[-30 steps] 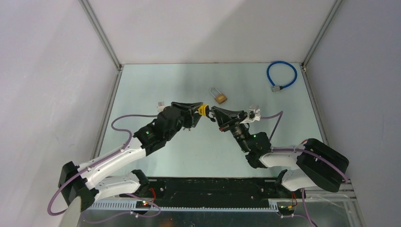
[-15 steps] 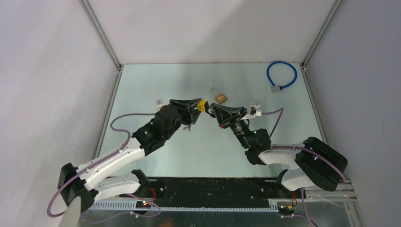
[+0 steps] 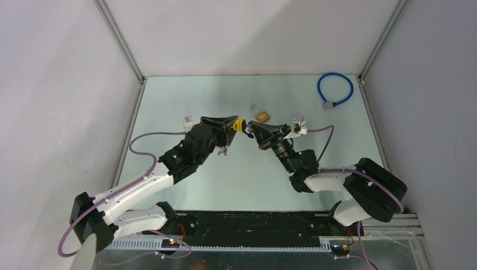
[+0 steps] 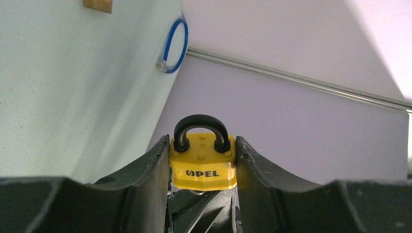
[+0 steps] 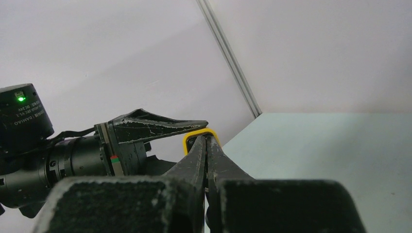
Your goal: Unlock with the key
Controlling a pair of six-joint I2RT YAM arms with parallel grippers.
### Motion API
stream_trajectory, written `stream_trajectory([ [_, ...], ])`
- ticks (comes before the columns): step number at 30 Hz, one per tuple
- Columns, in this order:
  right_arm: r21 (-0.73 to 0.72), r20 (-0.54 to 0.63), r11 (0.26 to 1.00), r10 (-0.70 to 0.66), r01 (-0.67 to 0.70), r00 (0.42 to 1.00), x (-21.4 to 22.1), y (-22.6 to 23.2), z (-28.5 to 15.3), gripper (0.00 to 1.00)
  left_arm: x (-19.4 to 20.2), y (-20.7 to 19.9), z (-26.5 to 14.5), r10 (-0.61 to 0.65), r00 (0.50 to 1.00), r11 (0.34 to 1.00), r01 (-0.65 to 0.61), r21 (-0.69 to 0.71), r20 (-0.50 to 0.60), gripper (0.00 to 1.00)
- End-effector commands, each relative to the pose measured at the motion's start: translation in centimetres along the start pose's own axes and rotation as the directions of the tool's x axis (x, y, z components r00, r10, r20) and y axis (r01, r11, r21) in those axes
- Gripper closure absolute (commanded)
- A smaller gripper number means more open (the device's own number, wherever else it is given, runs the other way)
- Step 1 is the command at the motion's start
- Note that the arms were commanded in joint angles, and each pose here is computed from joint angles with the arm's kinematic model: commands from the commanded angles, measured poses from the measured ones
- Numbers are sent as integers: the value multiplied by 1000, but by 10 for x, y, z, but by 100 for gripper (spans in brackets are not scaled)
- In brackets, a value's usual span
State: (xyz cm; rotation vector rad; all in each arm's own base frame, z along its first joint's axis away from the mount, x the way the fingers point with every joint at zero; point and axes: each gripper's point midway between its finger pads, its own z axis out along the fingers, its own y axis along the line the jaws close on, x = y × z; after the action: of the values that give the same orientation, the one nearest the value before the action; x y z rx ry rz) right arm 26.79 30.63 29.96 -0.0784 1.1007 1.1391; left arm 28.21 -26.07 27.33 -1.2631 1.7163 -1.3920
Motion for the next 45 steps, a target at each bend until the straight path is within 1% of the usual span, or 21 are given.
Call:
stream_trajectory([
  [1,-92,-55,996,-11,6,998,15,20,3,100,59,-71,-38,7,962,979,49,199,-272,100],
  [8,-141,-41,990,-22,16,999,7,35,5,100,67,-53,-26,31,956,989,13,146,-291,100],
  [12,-95,-71,996,-8,1,997,20,17,7,100,77,-61,-29,80,946,985,-26,172,-315,100],
  [15,-91,-88,995,21,-29,996,23,13,7,100,79,-67,-32,130,944,979,-72,193,-305,100],
  [20,-48,-131,998,-33,27,991,30,7,9,100,72,-56,-29,125,953,984,-83,159,-275,100],
  [25,-31,-149,999,-19,15,989,35,5,7,100,64,-45,-23,117,964,987,-87,133,-239,100],
  [27,-27,-158,1000,-18,14,987,34,5,6,94,60,-39,-20,105,968,990,-79,118,-230,100],
  [28,-32,-165,999,-22,17,986,34,6,5,86,55,-37,-18,98,972,991,-75,112,-215,100],
  [31,-35,-195,999,-47,41,980,27,10,2,69,43,-33,-14,103,979,991,-85,108,-175,100],
  [32,-50,-188,998,-53,44,981,18,15,2,58,36,-32,-12,117,982,989,-101,110,-149,100],
  [33,-36,-222,998,-62,55,973,21,12,-2,53,32,-30,-11,124,983,989,-111,102,-135,100],
  [34,-50,-214,997,-66,56,975,10,16,-2,45,26,-28,-9,131,985,988,-120,97,-114,100],
  [35,-32,-260,998,-65,58,963,16,11,-8,43,24,-27,-8,138,985,987,-128,95,-105,100],
  [36,-36,-247,998,-67,60,967,2,13,-8,39,19,-25,-6,153,985,985,-145,92,-86,100],
  [37,-8,-300,998,-65,66,952,8,6,-15,38,17,-24,-6,159,984,984,-152,90,-78,100],
  [38,-12,-291,997,-72,71,954,-6,9,-15,38,13,-19,-4,174,983,983,-169,74,-64,100],
  [39,14,-365,996,-80,91,928,4,1,-24,38,11,-15,-4,183,981,982,-180,59,-59,100],
  [40,12,-361,994,-94,106,928,-9,4,-22,38,9,-13,-3,195,979,980,-192,55,-54,100],
  [41,23,-433,991,-107,129,895,1,-2,-32,38,9,-11,-3,203,978,978,-201,49,-53,100],
  [42,35,-458,989,-110,141,882,-3,-4,-37,39,8,-11,-3,217,975,976,-215,48,-51,100],
  [45,29,-530,990,-101,137,842,-6,-4,-50,45,7,-8,-3,243,969,970,-241,40,-48,100],
])
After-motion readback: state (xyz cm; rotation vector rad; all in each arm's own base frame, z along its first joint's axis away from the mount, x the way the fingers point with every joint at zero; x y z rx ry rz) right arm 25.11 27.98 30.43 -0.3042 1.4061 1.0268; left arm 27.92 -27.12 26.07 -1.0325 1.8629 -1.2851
